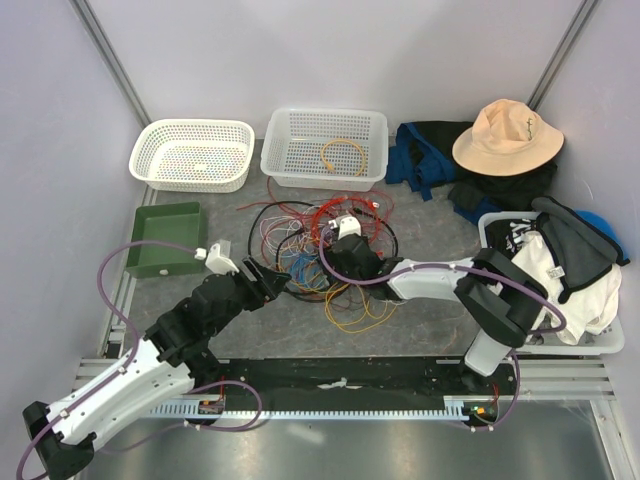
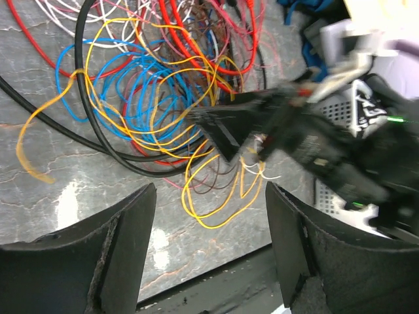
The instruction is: Untangle the cables
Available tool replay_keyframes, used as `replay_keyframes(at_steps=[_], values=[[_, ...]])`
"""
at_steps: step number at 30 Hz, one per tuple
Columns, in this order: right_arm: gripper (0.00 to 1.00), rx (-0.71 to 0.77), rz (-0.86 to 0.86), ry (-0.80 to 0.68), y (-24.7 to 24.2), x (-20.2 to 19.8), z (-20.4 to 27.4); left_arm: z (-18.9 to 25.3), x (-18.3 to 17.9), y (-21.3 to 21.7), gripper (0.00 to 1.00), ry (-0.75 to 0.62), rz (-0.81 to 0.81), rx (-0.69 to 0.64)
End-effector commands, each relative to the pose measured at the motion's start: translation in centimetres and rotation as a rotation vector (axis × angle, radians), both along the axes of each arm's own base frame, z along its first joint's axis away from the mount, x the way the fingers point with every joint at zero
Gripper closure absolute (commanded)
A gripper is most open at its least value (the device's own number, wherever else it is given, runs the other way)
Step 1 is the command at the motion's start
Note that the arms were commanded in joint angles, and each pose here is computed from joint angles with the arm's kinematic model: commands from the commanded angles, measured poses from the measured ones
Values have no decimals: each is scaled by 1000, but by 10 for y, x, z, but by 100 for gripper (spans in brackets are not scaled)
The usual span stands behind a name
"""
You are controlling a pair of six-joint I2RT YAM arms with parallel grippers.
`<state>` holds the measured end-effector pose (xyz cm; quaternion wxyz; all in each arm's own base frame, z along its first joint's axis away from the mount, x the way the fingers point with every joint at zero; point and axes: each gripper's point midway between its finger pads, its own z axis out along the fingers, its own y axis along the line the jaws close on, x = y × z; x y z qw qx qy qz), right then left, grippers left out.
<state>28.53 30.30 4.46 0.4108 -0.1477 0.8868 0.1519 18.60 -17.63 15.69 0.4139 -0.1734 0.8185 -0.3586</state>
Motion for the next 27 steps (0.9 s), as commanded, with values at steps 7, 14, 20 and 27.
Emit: replay_keyframes(at_steps=[7,14,20,27], values=[[82,-18,-33,-54,4,12,1,5,0,4,27,4,39,-47],[100,135,15,-223,15,-6,122,26,11,13,27,-70,84,-10],[100,188,11,-282,2,-16,193,76,27,18,27,-226,97,54],[100,200,5,-271,-8,-23,202,139,33,-19,27,-495,-104,84]])
